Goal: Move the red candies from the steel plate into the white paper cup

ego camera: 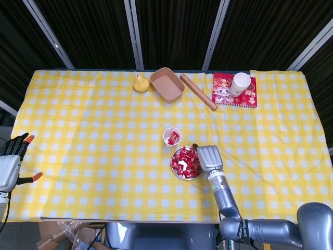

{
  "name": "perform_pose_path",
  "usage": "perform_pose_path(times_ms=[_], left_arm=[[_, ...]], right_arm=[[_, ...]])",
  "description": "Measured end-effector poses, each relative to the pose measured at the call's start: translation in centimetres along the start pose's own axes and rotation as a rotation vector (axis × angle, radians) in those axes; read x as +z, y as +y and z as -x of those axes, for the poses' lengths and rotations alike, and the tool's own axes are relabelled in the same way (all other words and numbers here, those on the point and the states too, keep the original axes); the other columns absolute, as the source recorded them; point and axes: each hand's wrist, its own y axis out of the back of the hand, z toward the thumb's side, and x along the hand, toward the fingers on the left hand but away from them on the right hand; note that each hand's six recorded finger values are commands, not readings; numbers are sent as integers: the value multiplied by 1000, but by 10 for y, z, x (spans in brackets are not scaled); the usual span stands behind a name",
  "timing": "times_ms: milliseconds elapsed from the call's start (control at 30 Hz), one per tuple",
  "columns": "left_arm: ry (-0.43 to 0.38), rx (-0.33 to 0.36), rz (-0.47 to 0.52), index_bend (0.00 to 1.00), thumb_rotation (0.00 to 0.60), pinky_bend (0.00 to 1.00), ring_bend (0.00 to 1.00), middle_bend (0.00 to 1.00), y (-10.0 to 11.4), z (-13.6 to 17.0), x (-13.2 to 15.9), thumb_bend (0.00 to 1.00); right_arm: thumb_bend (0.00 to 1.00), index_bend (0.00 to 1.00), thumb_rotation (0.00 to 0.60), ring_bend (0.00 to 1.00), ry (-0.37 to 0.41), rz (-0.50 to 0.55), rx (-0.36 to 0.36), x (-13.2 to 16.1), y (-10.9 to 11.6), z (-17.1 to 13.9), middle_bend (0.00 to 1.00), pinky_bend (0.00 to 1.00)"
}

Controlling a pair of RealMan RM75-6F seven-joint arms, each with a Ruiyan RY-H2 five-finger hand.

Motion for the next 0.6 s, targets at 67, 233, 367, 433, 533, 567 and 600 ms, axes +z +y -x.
perform_pose_path(times_ms=[67, 233, 367, 433, 533, 567, 600], left_arm=[[2, 0, 0, 47, 600, 0, 0, 0, 0, 0, 0, 0], [4, 0, 0, 47, 600, 0, 0, 0, 0, 0, 0, 0], [6, -1, 2, 47, 600, 0, 0, 0, 0, 0, 0, 0], [7, -1, 2, 47, 600, 0, 0, 0, 0, -1, -1, 0], [8, -2, 3, 47, 600, 0, 0, 0, 0, -1, -1, 0], [8, -2, 3, 47, 600, 0, 0, 0, 0, -1, -1, 0], [9, -2, 3, 47, 600, 0, 0, 0, 0, -1, -1, 0]], right_arm=[[344, 332, 600, 944, -3, 2, 8, -1, -5, 2, 931, 979], [343, 356, 600, 944, -2, 10, 16, -2, -11, 5, 931, 979], [343, 406, 600, 945, -1, 18, 21, -2, -15, 7, 931, 979], [343, 437, 600, 944, 3, 24, 20, -1, -16, 8, 931, 979], [348, 475, 600, 945, 13, 36, 15, 1, -16, 7, 931, 979], [352, 479, 600, 944, 16, 39, 13, 2, -16, 7, 931, 979], [364, 482, 600, 945, 19, 41, 12, 3, -16, 7, 931, 979]])
